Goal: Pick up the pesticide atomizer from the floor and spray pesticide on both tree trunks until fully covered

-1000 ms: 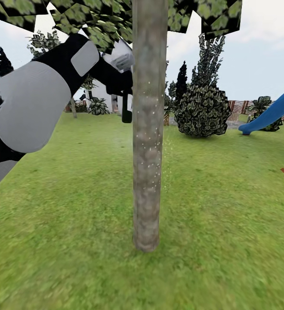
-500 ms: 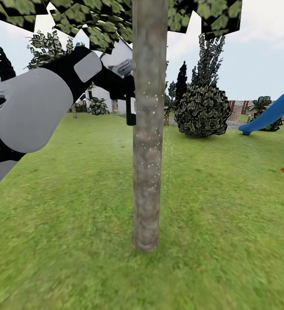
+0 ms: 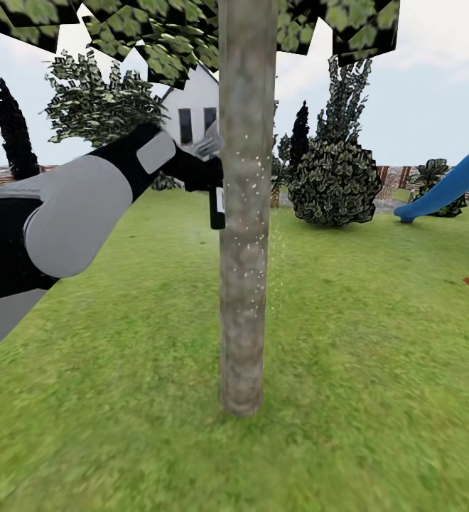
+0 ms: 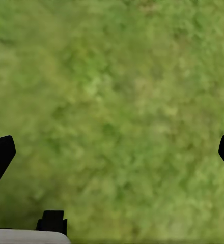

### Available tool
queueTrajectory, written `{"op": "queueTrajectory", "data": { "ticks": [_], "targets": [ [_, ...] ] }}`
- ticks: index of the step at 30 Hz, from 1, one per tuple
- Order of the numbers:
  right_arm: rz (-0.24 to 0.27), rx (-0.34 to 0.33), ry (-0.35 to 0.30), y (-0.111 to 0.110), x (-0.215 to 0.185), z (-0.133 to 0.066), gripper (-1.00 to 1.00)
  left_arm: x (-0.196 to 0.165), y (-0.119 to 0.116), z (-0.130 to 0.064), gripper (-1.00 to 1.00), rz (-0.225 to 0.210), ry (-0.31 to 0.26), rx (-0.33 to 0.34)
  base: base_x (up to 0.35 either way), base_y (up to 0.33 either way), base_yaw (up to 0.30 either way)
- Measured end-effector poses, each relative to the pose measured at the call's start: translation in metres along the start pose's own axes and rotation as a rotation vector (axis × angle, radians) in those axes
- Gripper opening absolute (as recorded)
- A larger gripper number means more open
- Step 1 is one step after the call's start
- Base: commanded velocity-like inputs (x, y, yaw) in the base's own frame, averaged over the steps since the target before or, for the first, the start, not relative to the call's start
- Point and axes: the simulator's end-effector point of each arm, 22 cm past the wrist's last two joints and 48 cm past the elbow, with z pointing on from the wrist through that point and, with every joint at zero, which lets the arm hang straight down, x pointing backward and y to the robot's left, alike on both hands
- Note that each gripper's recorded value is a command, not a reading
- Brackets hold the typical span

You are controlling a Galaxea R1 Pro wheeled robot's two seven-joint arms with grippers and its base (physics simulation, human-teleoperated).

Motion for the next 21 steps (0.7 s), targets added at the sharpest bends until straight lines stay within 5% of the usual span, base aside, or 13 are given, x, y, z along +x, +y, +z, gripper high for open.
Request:
{"op": "queueTrajectory", "data": {
  "ticks": [11,15,21],
  "targets": [
    [0.000,0.000,0.001,0.000,0.000,0.000,1.00,0.034,0.026,0.018,-1.00,0.012,0.044,-0.047,0.000,0.000,0.000],
    [0.000,0.000,0.000,0.000,0.000,0.000,1.00,0.028,0.064,0.009,-1.00,0.039,0.036,-0.121,0.000,0.000,0.000],
    [0.000,0.000,0.000,0.000,0.000,0.000,1.00,-0.029,0.054,-0.018,-1.00,0.079,-0.096,-0.115,0.000,0.000,0.000]
  ]
}}
